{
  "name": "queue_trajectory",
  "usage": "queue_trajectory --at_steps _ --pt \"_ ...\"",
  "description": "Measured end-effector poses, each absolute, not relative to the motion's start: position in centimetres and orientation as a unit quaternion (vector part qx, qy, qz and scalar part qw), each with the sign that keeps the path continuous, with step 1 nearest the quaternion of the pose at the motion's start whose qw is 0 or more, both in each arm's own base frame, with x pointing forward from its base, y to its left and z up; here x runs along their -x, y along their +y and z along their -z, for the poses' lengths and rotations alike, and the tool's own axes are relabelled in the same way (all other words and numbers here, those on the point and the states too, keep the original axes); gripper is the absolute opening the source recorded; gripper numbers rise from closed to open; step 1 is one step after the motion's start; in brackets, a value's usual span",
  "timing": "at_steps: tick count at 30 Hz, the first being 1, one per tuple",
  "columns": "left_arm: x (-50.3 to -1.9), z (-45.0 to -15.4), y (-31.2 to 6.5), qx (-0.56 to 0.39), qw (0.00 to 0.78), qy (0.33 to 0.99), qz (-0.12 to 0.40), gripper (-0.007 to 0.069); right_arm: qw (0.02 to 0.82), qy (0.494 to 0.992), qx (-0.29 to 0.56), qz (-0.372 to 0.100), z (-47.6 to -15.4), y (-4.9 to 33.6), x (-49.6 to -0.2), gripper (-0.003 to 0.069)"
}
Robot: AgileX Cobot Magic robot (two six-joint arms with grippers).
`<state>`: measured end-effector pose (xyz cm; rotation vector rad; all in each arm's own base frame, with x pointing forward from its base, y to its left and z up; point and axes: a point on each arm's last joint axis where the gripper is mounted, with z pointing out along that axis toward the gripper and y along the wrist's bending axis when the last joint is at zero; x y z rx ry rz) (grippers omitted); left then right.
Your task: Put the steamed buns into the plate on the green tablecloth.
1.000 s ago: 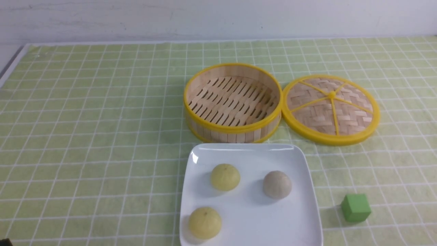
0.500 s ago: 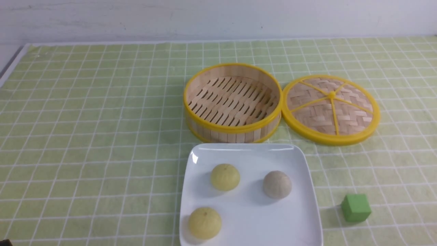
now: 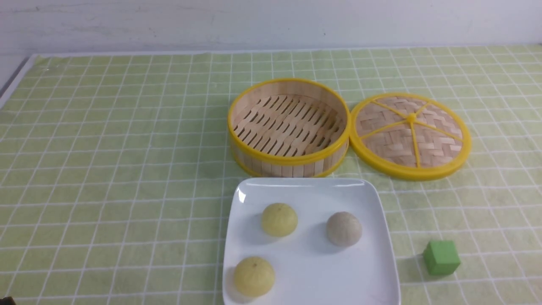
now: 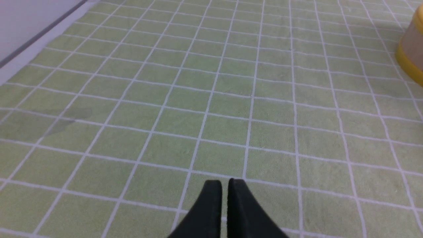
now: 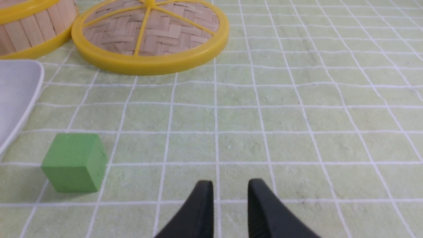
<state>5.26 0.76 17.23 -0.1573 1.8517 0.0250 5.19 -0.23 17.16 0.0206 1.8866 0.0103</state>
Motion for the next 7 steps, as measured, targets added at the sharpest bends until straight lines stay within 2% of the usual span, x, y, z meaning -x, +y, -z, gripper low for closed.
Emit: queue_trajectory --at_steps 7 --pt "-5.25 -17.23 0.77 0.067 0.598 0.799 -0.012 0.0059 0.587 0.809 -0.009 -0.004 -17.16 -0.23 -5.19 0.0187"
